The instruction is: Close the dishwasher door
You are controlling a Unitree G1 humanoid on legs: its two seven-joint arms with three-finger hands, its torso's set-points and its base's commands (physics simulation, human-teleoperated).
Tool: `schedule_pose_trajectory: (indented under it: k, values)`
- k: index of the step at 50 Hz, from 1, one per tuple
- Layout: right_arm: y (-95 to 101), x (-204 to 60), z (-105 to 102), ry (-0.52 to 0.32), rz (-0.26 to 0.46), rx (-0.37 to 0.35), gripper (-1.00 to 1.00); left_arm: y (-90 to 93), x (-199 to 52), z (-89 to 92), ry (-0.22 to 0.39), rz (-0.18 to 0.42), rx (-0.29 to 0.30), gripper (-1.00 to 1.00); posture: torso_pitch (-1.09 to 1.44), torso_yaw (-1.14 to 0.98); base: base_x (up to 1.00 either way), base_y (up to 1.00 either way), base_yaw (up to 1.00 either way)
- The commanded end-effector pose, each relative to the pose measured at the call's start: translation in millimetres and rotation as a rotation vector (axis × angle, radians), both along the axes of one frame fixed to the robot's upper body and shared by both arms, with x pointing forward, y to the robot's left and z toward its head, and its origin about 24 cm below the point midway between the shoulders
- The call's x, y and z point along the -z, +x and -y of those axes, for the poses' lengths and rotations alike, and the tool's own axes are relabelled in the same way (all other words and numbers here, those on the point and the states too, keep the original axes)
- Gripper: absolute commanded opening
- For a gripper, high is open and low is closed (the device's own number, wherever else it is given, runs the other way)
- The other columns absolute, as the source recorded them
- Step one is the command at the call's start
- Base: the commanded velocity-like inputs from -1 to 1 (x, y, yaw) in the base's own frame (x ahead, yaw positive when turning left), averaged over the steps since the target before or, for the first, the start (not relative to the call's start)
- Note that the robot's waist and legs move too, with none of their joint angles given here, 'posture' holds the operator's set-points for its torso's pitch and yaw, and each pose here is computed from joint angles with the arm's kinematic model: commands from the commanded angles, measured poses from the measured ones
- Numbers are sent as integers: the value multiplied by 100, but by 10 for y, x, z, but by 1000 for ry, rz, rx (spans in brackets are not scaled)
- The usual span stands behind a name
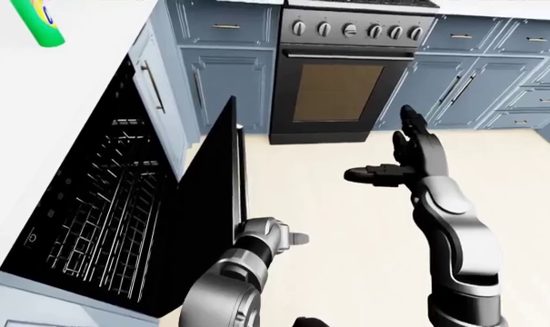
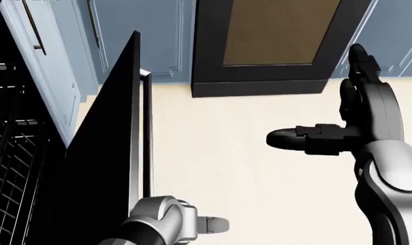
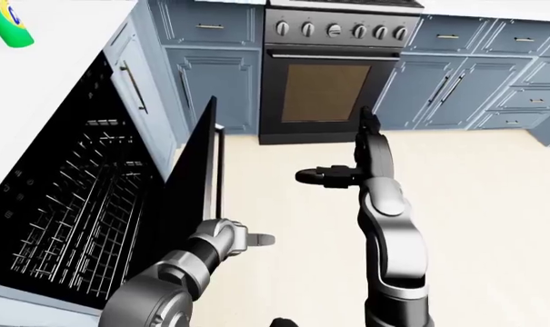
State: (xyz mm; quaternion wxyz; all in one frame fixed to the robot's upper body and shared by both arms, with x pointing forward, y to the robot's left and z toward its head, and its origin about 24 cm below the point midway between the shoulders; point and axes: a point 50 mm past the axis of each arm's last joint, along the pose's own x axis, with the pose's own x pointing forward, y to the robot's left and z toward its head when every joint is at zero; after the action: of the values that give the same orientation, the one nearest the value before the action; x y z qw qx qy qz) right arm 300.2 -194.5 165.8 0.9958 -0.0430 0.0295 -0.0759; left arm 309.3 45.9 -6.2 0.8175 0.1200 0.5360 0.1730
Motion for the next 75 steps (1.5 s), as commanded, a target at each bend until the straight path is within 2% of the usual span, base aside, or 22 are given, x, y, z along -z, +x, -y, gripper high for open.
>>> schedule_pose_trajectory:
  k: [1, 6, 10, 12, 17, 26, 29, 32, 46, 53, 54, 60, 68, 75]
  values:
    - [-16, -165, 10, -25, 87, 8, 100, 100, -138, -116, 140, 50, -28, 100, 73, 0, 0, 0, 0]
    - [-14, -162, 9, -22, 87, 7, 100, 98, -145, -133, 167, 53, -45, 100, 73, 0, 0, 0, 0]
    - [-7, -161, 10, -22, 87, 6, 100, 89, -149, -166, 224, 57, -67, 100, 73, 0, 0, 0, 0]
    - [-2, -154, 12, -21, 87, 7, 100, 84, -142, -177, 226, 52, -75, 100, 73, 0, 0, 0, 0]
    - [1, -163, 10, -22, 87, 6, 100, 92, -165, -242, 303, 72, -115, 100, 73, 0, 0, 0, 0]
    - [5, -149, 9, -22, 85, 6, 100, 95, -188, -317, 371, 83, -171, 100, 73, 0, 0, 0, 0]
    - [1, -158, 11, -22, 86, 7, 100, 99, -191, -316, 359, 79, -170, 100, 73, 0, 0, 0, 0]
    - [2, -143, 10, -22, 85, 7, 100, 97, -189, -334, 375, 84, -178, 100, 73, 0, 0, 0, 0]
    - [-1, -142, -7, -20, 84, 5, 100, 79, -133, -427, 376, 78, -203, 100, 73, 0, 0, 0, 0]
    - [4, -129, -10, -18, 83, 3, 100, 43, -87, -541, 444, 67, -230, 100, 73, 0, 0, 0, 0]
    - [4, -141, -11, -18, 84, 3, 100, 32, -88, -566, 473, 63, -243, 100, 73, 0, 0, 0, 0]
    - [4, -139, -9, -16, 84, 2, 100, -5, -54, -649, 529, 41, -251, 100, 73, 0, 0, 0, 0]
    - [13, -137, -16, -18, 83, 0, 100, -35, -21, -709, 550, 28, -273, 100, 73, 0, 0, 0, 0]
    - [22, -98, -12, -17, 81, 0, 100, -21, -24, -727, 533, 27, -267, 100, 73, 0, 0, 0, 0]
